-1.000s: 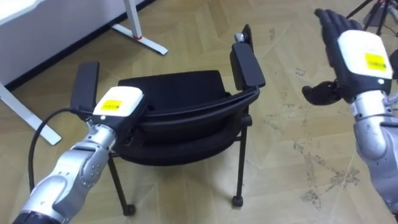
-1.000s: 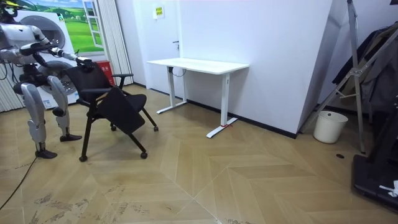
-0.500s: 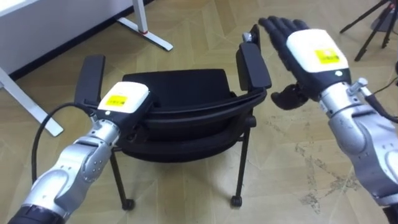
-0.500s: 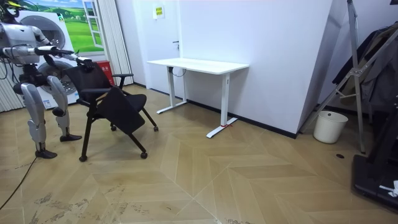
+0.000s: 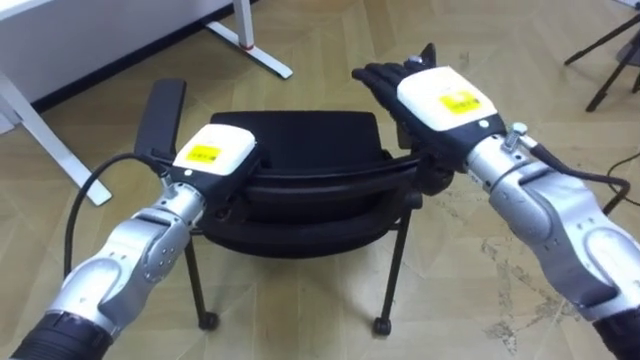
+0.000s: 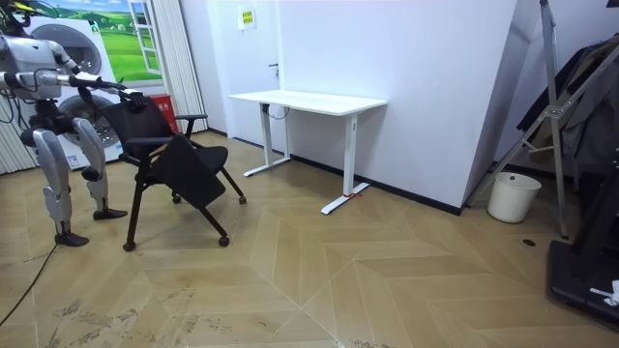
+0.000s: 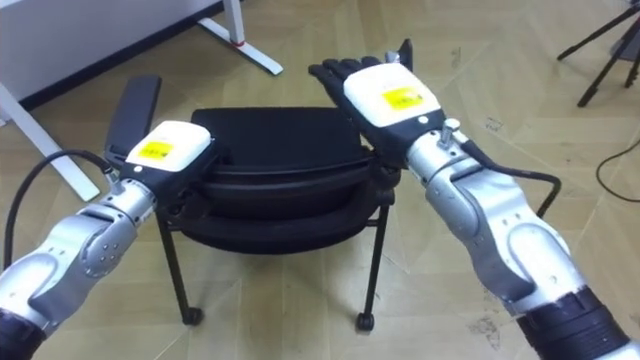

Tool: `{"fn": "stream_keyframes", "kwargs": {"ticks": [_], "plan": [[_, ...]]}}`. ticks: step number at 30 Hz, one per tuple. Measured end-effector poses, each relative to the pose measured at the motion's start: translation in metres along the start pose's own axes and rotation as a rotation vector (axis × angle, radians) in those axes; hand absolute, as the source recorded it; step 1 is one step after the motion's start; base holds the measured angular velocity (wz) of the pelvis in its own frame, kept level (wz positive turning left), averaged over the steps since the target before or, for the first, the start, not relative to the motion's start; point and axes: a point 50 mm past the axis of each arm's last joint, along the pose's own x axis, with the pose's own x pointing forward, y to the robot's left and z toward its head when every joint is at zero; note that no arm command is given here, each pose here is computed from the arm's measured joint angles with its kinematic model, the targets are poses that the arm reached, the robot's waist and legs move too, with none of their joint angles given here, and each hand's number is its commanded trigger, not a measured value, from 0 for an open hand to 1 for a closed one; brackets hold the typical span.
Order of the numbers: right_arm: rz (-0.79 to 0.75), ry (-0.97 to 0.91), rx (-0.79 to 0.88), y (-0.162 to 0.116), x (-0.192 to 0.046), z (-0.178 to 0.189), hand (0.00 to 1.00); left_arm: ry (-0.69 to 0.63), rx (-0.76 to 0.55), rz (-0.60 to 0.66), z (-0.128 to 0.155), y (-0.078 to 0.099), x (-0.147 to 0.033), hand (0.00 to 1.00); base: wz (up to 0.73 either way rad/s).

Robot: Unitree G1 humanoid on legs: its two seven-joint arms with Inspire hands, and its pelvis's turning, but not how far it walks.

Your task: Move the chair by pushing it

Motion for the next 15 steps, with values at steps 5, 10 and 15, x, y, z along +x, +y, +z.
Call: {"fn": "stream_keyframes", "kwargs": {"ticks": [5, 10, 15], "plan": [[0.074, -0.029, -0.004, 0.011, 0.001, 0.007, 0.00, -0.009, 0.003, -0.004, 0.002, 0.000, 0.003, 1.00, 0.00], [0.127, -0.031, -0.004, 0.017, 0.001, 0.008, 0.00, -0.017, 0.002, 0.000, 0.004, 0.002, 0.005, 1.00, 0.01], [0.202, 0.019, 0.034, 0.037, 0.006, -0.001, 0.00, -0.039, 0.002, -0.002, 0.010, 0.001, 0.010, 1.00, 0.07]]}}
